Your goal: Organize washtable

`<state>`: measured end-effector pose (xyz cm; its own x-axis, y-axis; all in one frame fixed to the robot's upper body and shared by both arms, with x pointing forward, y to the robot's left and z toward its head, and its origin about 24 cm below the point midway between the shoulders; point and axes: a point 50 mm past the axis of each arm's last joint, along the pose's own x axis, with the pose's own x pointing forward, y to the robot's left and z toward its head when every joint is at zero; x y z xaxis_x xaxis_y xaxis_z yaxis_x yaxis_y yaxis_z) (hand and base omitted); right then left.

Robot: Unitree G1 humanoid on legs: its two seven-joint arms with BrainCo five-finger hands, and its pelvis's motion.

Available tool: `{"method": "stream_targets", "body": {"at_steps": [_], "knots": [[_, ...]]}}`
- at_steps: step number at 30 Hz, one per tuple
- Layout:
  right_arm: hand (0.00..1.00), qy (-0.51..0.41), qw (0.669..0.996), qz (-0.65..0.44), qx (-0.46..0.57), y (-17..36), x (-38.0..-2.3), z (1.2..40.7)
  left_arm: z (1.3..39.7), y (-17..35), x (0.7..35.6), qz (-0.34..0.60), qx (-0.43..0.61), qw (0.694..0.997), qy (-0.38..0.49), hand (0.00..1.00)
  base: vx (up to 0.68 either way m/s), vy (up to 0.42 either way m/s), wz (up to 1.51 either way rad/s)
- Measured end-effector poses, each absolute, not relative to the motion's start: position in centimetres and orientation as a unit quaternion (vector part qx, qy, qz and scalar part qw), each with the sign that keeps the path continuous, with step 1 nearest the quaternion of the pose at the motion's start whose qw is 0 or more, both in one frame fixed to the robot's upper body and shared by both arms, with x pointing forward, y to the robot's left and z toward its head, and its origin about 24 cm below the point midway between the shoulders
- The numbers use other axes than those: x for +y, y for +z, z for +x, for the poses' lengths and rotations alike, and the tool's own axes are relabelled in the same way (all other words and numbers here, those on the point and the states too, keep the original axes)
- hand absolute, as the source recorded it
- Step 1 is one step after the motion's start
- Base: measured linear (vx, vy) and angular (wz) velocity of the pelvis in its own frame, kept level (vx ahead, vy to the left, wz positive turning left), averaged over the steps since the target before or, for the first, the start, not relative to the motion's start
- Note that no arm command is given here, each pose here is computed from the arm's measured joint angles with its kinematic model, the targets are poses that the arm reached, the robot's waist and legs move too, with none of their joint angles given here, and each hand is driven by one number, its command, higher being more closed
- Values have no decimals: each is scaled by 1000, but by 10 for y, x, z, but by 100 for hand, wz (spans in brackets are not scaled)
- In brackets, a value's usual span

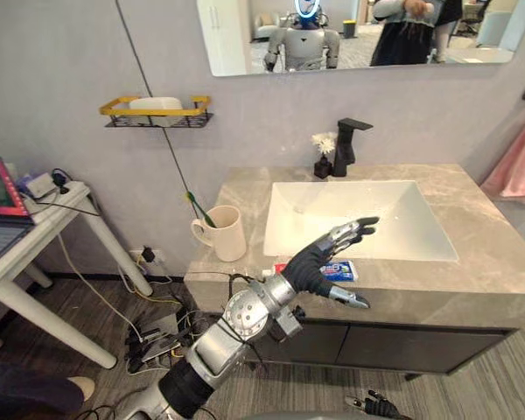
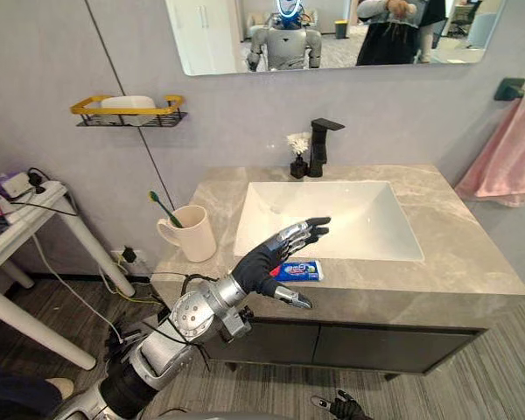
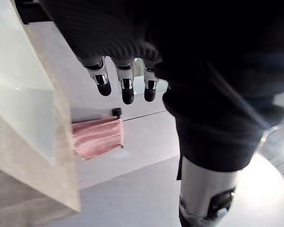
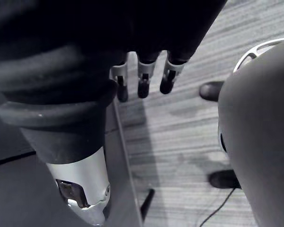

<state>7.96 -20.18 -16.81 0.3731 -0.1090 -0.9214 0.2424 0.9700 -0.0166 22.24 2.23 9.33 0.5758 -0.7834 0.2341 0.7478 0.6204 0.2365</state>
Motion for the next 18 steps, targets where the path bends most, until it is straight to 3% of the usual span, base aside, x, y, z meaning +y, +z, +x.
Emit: {"method": "stream_targets", "body": {"at_steps": [3,8,18], "knots": [[0,-92,834,58,541,-166,-202,87,230,83,27,160,-170,882,-409,0,-2,-16,-21],[0,-92,836,53,539,-165,-205,90,233,74,35,253,-183,867,-389,0,22,0,-12],[0,-79,834,41,544,-165,-208,86,235,84,50,274,-207,872,-348,0,22,0,-3]]}}
